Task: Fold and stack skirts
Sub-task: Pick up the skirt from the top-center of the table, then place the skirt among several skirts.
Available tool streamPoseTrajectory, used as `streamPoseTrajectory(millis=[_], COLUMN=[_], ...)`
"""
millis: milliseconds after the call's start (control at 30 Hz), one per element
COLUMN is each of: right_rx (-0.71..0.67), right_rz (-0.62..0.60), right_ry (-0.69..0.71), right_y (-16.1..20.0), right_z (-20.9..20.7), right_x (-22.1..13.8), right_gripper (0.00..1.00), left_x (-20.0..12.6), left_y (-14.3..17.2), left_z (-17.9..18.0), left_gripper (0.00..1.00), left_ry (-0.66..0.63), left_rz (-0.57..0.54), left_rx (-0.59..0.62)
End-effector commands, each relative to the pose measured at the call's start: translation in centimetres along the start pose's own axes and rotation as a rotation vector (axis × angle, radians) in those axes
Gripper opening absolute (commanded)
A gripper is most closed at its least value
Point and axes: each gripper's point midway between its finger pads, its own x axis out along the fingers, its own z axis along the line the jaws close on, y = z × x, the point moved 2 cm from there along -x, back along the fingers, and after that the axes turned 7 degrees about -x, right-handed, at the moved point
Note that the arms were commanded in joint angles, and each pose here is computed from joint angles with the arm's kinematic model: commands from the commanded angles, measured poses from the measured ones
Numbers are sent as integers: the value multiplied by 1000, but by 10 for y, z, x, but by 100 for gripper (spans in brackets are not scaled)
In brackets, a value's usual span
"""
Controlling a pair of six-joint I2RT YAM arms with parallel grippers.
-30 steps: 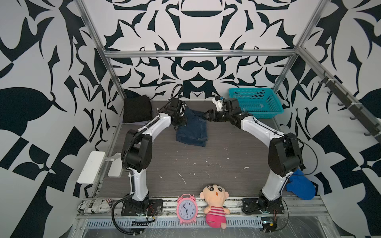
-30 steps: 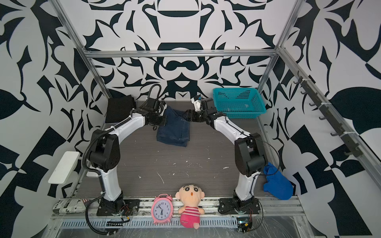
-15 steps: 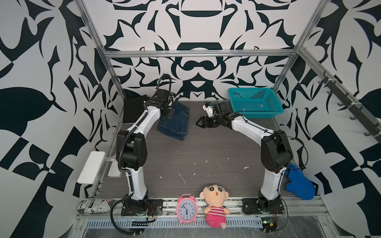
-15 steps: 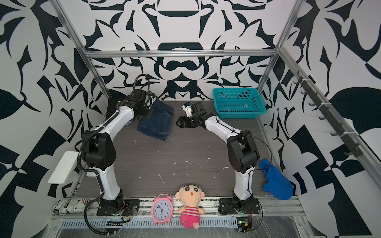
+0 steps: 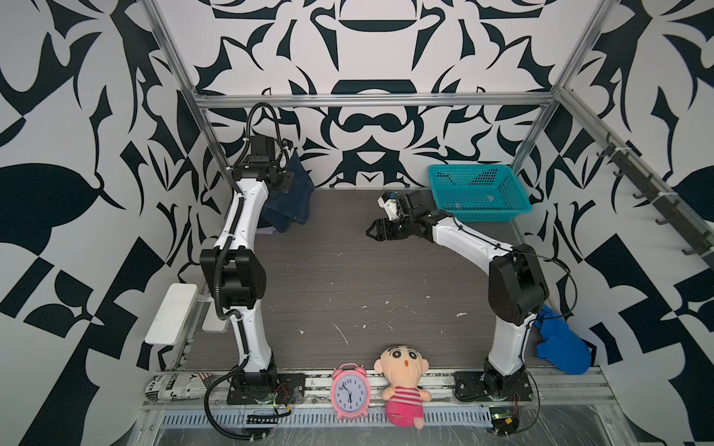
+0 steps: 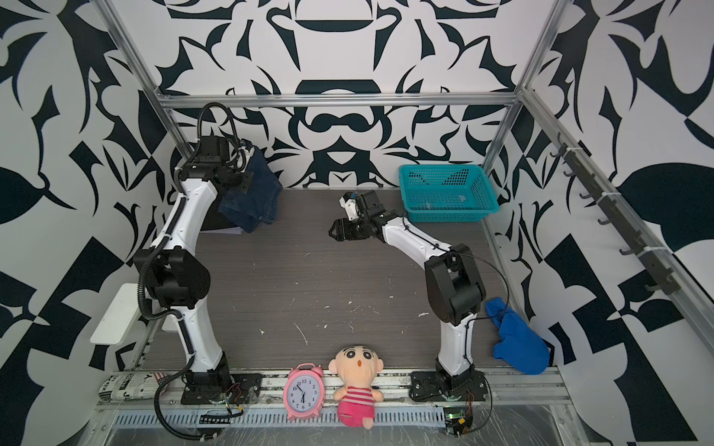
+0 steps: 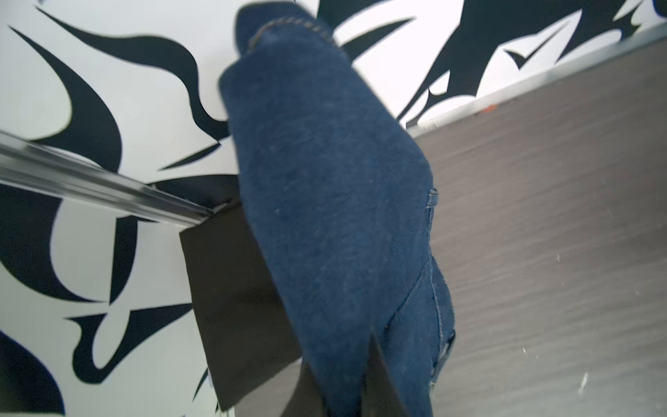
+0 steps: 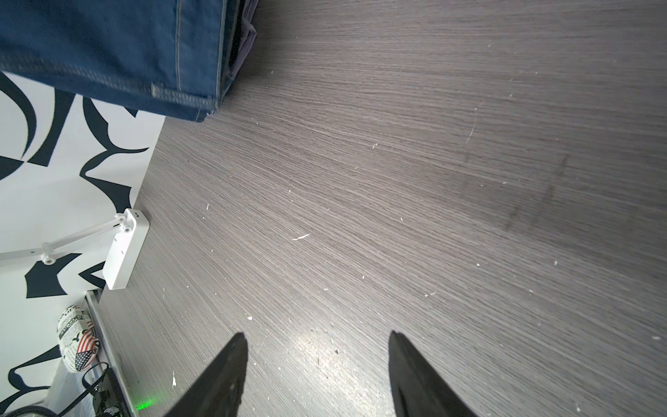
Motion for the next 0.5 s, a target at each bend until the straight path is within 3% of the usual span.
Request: streamPoseTrajectory(millis=[0,300,467], right_rx=[-32,-26,-23], right_rz=[-44,-39,-37], right_ry=[2,15,12], right_y=[-11,-7,-7], right_z=[11,9,10], right_x=[-18,-18,-17], right_gripper=[65,64,64], left_x=[-2,-15,-16], left_y=[-16,-44,-43], left_z=[-1,41,54], left_gripper=[0,0,0], left_ry=[34,38,49], left_rz=[-33,-155,-169], left_rx=[-5,-151,-167])
